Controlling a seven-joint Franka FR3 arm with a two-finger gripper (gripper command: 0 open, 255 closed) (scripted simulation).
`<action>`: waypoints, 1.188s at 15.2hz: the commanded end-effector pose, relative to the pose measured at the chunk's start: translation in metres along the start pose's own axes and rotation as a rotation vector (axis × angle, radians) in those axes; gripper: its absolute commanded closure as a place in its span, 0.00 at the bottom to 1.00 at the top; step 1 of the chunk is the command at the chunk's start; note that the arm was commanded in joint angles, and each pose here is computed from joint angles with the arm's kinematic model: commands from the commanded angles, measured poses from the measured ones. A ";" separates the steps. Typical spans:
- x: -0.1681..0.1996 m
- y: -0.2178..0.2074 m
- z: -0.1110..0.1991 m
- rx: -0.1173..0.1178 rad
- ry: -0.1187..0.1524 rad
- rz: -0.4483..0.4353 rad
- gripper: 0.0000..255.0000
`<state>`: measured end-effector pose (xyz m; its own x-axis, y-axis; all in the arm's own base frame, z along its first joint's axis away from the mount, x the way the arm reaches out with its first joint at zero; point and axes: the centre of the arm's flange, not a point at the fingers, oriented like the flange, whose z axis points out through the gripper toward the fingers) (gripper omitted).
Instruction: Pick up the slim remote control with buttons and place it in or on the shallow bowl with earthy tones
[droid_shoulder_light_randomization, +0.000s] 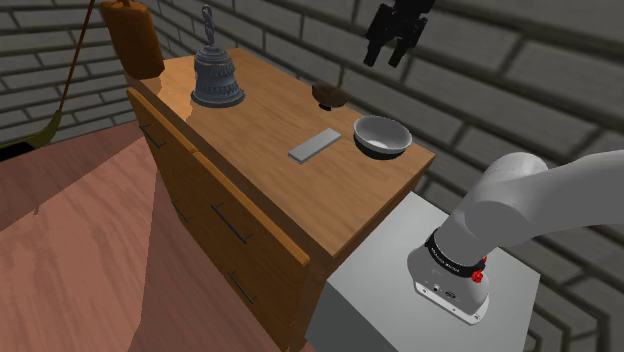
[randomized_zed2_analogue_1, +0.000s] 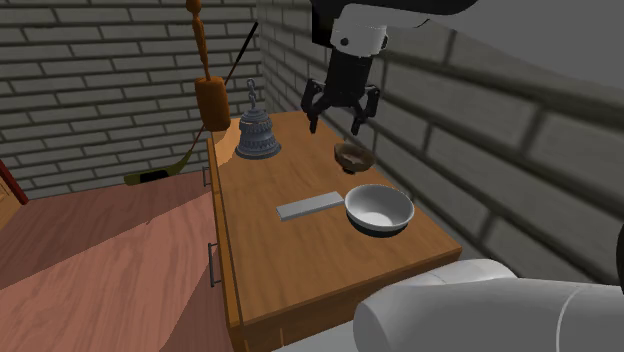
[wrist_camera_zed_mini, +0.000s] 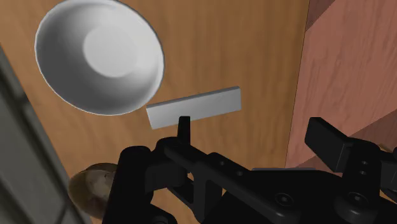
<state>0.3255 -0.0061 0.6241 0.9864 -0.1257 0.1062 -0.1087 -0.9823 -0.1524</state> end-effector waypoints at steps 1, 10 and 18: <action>0.000 0.000 0.000 0.000 0.000 0.000 0.00; 0.050 -0.026 0.109 -0.088 -0.002 0.481 0.00; 0.099 -0.020 0.206 -0.166 -0.003 0.909 0.00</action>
<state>0.4429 0.0319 0.4472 0.5661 -0.8242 0.0144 -0.8233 -0.5662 -0.0402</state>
